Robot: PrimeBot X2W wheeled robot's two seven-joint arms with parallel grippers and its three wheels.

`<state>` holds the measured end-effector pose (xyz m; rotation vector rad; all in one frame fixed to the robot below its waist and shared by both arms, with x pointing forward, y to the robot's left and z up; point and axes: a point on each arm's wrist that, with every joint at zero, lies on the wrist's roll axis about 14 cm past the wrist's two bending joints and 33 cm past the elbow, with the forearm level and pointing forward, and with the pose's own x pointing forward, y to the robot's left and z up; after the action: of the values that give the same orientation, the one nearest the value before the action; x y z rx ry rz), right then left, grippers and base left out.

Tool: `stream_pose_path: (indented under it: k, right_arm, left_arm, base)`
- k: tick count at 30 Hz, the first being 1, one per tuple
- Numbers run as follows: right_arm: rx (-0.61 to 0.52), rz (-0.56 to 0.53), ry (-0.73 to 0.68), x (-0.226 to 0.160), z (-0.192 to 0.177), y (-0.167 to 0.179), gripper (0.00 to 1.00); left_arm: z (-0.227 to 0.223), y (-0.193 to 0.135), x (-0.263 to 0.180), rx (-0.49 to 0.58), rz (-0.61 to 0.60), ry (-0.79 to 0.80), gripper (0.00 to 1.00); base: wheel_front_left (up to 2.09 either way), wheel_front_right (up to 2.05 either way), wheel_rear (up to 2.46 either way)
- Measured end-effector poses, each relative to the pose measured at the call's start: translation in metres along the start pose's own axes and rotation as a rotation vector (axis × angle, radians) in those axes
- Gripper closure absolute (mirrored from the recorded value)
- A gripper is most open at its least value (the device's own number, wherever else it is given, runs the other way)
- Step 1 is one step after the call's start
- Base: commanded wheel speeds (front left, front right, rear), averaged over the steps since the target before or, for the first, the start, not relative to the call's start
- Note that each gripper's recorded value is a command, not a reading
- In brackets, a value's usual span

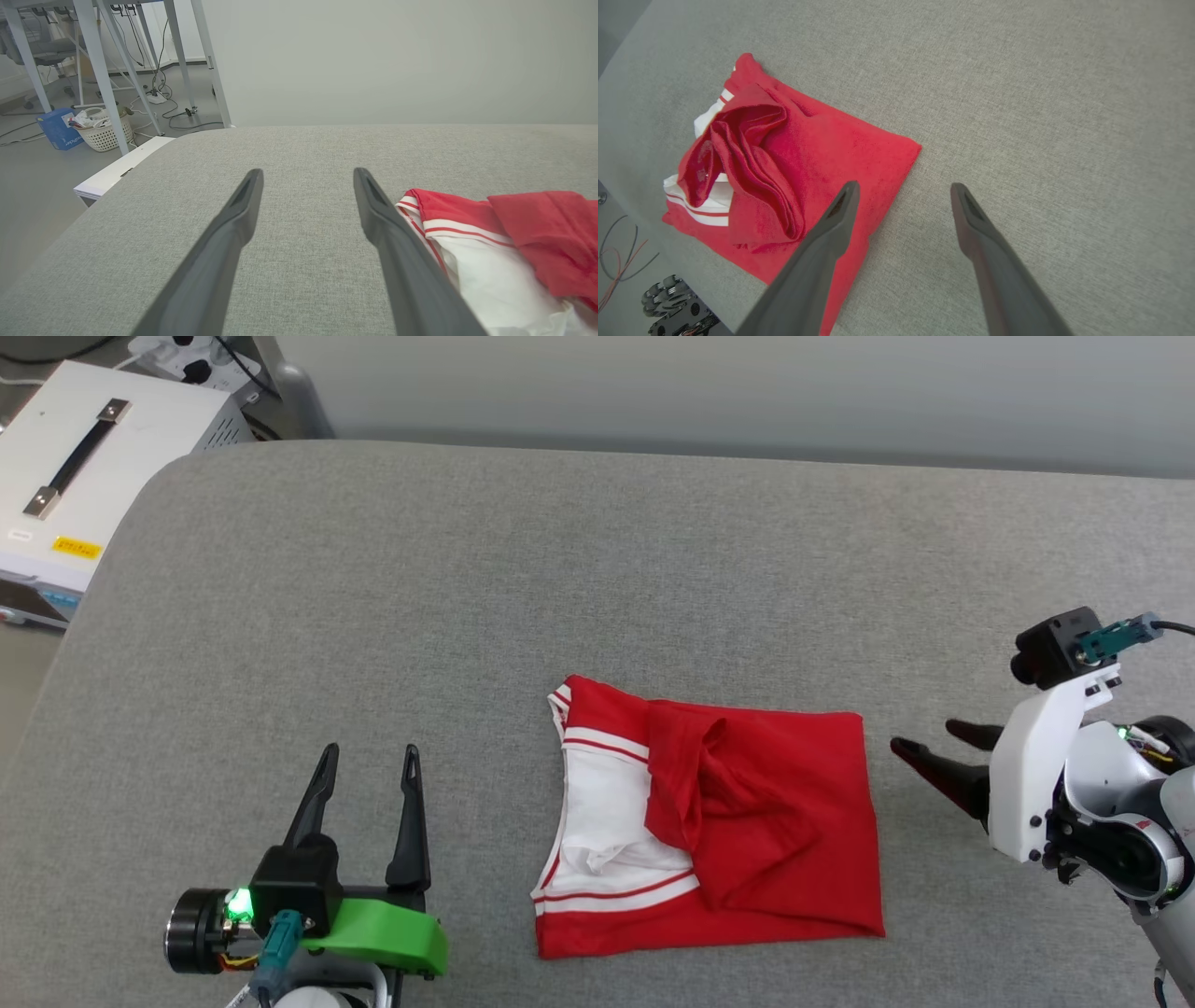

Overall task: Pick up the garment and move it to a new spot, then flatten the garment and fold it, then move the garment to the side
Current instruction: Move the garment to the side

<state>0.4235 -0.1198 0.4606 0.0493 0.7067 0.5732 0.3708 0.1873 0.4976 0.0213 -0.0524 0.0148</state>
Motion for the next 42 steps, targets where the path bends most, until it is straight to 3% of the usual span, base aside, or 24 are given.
stream_pose_path:
  k: [9, 18, 19, 20, 27, 32, 35, 42]
  right_arm:
    - [0.149, 0.132, 0.246, 0.045, -0.061, 0.026, 0.00]
    - [0.164, 0.195, 0.293, 0.068, -0.082, 0.044, 0.00]
    - [0.161, 0.197, 0.279, 0.070, -0.080, 0.045, 0.35]
    - [0.162, 0.199, 0.263, 0.070, -0.079, 0.046, 1.00]
    - [0.080, 0.213, 0.139, 0.065, -0.053, 0.055, 1.00]
    - [-0.056, 0.222, 0.013, 0.050, -0.013, 0.061, 1.00]
    - [-0.154, 0.198, -0.033, 0.024, 0.004, 0.054, 1.00]
    - [-0.210, 0.077, -0.050, -0.018, 0.015, 0.015, 1.00]
  left_arm:
    - [-0.006, 0.006, 0.011, 0.007, 0.019, 0.017, 0.00]
    - [-0.016, 0.016, 0.012, 0.019, 0.048, 0.048, 0.00]
    - [-0.017, 0.016, 0.012, 0.019, 0.050, 0.050, 0.00]
    - [-0.016, 0.017, 0.012, 0.019, 0.050, 0.048, 0.00]
    - [-0.010, 0.014, 0.011, 0.007, 0.046, 0.029, 0.00]
    - [-0.005, 0.008, 0.012, -0.001, 0.032, 0.013, 0.00]
    - [-0.004, -0.005, 0.015, -0.014, -0.004, 0.007, 0.00]
    - [-0.001, -0.031, 0.031, -0.033, -0.081, -0.015, 0.00]
  base:
    - [0.00, 0.00, 0.00]
    - [0.00, 0.00, 0.00]
    - [0.00, 0.00, 0.00]
    - [0.00, 0.00, 0.00]
    - [0.00, 0.00, 0.00]
    - [0.00, 0.00, 0.00]
    - [0.00, 0.00, 0.00]
    - [0.00, 0.00, 0.00]
